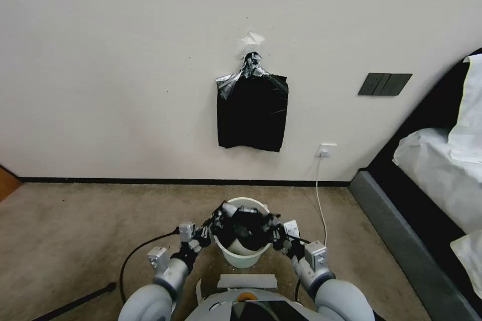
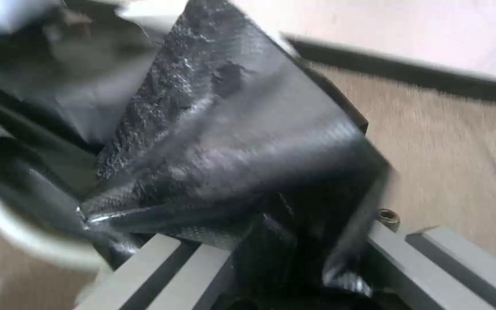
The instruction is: Place a trash bag onto the trash bin.
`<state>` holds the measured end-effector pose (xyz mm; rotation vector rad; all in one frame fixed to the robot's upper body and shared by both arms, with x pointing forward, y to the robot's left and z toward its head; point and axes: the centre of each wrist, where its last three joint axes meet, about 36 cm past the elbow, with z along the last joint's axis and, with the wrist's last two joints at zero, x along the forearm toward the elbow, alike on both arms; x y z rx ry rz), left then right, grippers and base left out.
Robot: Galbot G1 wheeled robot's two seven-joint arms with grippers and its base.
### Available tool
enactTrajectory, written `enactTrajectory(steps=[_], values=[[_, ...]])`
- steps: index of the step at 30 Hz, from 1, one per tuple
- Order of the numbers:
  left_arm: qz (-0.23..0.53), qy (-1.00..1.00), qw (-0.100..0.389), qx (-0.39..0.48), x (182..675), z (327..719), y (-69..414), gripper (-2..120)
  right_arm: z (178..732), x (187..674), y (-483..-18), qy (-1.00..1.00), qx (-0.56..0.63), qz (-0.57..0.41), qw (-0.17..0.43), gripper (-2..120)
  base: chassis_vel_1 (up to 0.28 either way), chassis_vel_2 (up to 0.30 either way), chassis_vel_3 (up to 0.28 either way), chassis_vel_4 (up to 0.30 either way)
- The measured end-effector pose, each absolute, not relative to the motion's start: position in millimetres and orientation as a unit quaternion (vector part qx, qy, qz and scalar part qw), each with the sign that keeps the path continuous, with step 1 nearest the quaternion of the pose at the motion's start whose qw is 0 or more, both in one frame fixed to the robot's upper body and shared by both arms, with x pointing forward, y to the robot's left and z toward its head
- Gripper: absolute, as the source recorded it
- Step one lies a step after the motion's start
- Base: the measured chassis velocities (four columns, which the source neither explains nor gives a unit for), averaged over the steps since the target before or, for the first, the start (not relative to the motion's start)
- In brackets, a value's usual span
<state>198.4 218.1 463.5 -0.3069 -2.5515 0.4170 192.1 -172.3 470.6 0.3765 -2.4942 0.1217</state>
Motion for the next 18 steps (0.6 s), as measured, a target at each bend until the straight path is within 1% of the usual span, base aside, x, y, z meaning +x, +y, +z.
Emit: enactTrajectory(steps=[4,9,12,18], values=[[0.144,-0.941,0.285,-0.11,189,458,216,0,467,184,-172,-0.933,0.139,0.032,0.331,0,0.0,0.0,0.0,0.0],[0.135,-0.937,0.303,-0.109,182,445,215,0,465,183,-170,-0.931,0.132,0.018,0.339,0,0.0,0.0,0.0,0.0],[0.128,-0.933,0.319,-0.104,178,431,216,0,460,183,-169,-0.929,0.127,0.013,0.347,0,0.0,0.0,0.0,0.0],[0.122,-0.931,0.33,-0.094,173,417,219,0,447,183,-165,-0.923,0.126,0.009,0.362,0,0.0,0.0,0.0,0.0]])
